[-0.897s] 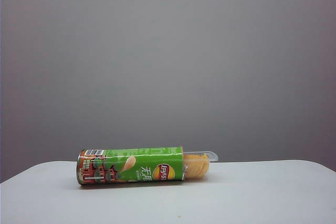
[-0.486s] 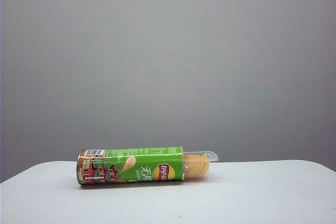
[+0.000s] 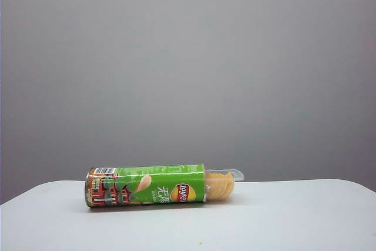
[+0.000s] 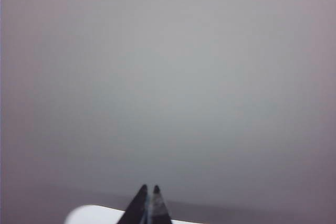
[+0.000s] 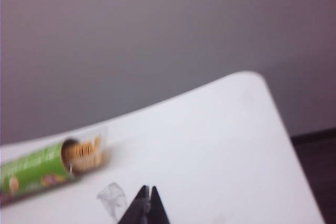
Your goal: Pick up the green tub of chips from the desk, push the transparent container that's holding the chips and has slipped out back in, and finally put the chips back on the desk.
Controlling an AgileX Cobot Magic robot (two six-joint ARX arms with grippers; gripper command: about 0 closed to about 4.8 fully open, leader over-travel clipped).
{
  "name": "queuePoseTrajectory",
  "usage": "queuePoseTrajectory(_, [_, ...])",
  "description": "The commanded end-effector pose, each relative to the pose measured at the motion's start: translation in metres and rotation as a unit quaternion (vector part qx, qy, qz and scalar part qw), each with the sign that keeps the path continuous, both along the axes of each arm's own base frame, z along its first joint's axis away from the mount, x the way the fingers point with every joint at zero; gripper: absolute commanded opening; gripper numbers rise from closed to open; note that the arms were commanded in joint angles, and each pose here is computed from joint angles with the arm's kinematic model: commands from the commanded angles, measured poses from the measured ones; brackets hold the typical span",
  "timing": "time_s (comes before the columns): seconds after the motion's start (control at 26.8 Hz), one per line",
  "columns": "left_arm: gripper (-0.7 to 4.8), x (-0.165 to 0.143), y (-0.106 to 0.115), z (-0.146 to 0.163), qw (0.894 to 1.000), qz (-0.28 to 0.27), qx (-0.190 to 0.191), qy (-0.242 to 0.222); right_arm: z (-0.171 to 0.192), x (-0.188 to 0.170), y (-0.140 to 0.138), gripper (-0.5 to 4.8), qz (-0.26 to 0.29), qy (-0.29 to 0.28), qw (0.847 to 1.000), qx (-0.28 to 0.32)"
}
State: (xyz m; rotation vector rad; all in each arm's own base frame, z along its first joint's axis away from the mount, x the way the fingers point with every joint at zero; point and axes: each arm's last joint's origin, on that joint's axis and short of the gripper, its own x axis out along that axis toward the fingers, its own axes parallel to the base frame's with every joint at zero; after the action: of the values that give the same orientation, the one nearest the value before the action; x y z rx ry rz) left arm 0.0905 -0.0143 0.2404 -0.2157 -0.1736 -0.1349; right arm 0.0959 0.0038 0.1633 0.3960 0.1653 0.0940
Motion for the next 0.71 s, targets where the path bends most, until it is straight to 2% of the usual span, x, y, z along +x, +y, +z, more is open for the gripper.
queuePoseTrajectory(0.04, [-0.06, 0.015, -0.002, 0.029, 0.995, 0.020, 0.097, 0.021, 0.023, 0.000, -0.002, -0.05, -0.026, -0.020, 0.999, 0.001])
queuePoseTrajectory(0.19, [-0.04, 0.049, -0.008, 0.075, 0.974, 0.030, 0.220, 0.031, 0.050, 0.006, -0.002, -0.05, -0.040, -0.012, 0.999, -0.001])
queuePoseTrajectory(0.26, [-0.01, 0.068, -0.014, 0.095, 0.955, 0.006, 0.296, 0.020, 0.060, 0.012, -0.002, -0.05, -0.035, -0.002, 0.999, -0.001])
queuePoseTrajectory(0.3, [-0.01, 0.087, -0.020, 0.108, 0.928, -0.035, 0.370, -0.002, 0.070, 0.019, -0.001, -0.05, -0.012, 0.013, 1.000, 0.002])
queuePoseTrajectory(0.34, [0.00, 0.096, -0.023, 0.111, 0.915, -0.057, 0.399, -0.013, 0.074, 0.023, 0.000, -0.05, 0.003, 0.021, 1.000, 0.004])
queuePoseTrajectory(0.37, [0.25, 0.117, -0.029, 0.114, 0.892, -0.098, 0.441, -0.025, 0.080, 0.033, 0.002, -0.05, 0.033, 0.039, 0.999, 0.010])
queuePoseTrajectory(0.45, [0.84, 0.148, -0.036, 0.109, 0.874, -0.134, 0.468, -0.009, 0.085, 0.046, 0.004, -0.05, 0.072, 0.063, 0.995, 0.018])
queuePoseTrajectory(0.52, [1.06, 0.169, -0.040, 0.100, 0.856, -0.159, 0.493, 0.015, 0.088, 0.057, 0.006, -0.05, 0.094, 0.084, 0.992, 0.021])
queuePoseTrajectory(0.64, [1.26, 0.209, -0.047, 0.077, 0.810, -0.214, 0.538, 0.090, 0.091, 0.075, 0.008, -0.05, 0.132, 0.109, 0.985, 0.017])
queuePoseTrajectory(0.67, [1.26, 0.216, -0.049, 0.073, 0.802, -0.227, 0.542, 0.106, 0.091, 0.080, 0.008, -0.05, 0.143, 0.115, 0.983, 0.013])
queuePoseTrajectory(0.71, [1.26, 0.228, -0.051, 0.065, 0.788, -0.248, 0.548, 0.134, 0.091, 0.087, 0.009, -0.05, 0.151, 0.124, 0.981, 0.009])
